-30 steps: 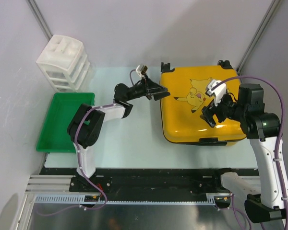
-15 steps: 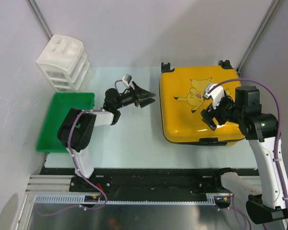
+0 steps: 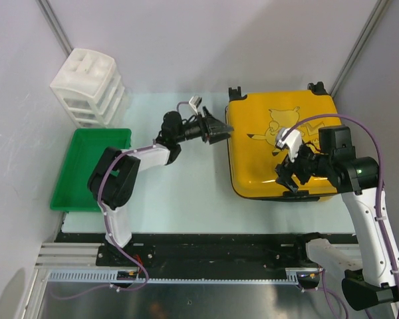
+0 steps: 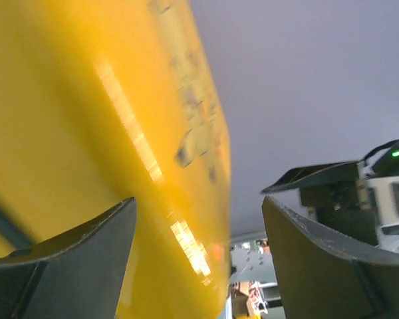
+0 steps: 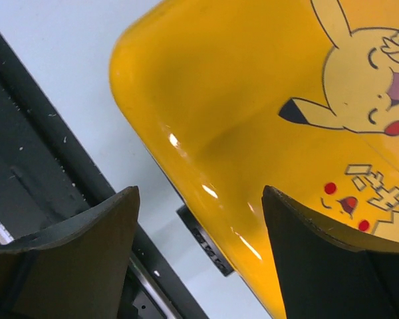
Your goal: Open, take out, and arrange the luggage
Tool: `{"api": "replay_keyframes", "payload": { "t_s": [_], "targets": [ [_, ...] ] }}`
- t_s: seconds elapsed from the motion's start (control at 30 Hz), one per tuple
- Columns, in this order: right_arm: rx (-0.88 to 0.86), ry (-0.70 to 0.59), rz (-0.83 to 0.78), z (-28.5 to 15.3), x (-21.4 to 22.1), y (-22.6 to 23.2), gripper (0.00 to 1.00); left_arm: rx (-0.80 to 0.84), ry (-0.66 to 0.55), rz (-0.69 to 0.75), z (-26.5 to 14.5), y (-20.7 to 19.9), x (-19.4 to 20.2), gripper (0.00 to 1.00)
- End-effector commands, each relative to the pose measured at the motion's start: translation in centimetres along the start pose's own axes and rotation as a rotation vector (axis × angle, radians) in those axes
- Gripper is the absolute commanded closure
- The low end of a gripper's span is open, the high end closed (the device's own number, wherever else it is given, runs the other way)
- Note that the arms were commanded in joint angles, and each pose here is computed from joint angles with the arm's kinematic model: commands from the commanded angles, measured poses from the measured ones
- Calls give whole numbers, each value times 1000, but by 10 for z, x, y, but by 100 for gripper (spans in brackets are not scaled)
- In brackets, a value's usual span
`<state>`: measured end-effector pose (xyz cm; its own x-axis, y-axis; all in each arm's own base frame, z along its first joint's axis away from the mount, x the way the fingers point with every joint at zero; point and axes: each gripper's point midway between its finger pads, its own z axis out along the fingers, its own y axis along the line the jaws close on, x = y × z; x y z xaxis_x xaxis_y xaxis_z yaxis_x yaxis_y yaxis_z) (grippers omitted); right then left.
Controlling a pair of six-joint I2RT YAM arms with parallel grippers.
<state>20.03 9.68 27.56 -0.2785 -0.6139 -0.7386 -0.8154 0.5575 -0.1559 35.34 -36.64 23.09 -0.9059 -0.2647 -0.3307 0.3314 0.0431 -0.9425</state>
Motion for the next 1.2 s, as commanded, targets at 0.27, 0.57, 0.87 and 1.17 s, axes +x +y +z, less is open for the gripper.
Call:
{"api": "replay_keyframes", "payload": {
  "t_s": [0.27, 0.57, 0.87, 1.17],
  "targets": [
    [-55, -94, -58, -10, -10, 24, 25, 250, 55, 132, 56, -116, 6, 19],
    [109, 137, -287, -11, 72, 11, 30, 95, -59, 123, -37, -72, -17, 15],
    [336, 32, -292, -20, 54, -17, 23, -139, -169, 118, -83, -2, -33, 10],
    [457, -132, 50, -9, -9, -66, 14, -501, -277, 277, -52, 48, -176, 0]
  ]
}}
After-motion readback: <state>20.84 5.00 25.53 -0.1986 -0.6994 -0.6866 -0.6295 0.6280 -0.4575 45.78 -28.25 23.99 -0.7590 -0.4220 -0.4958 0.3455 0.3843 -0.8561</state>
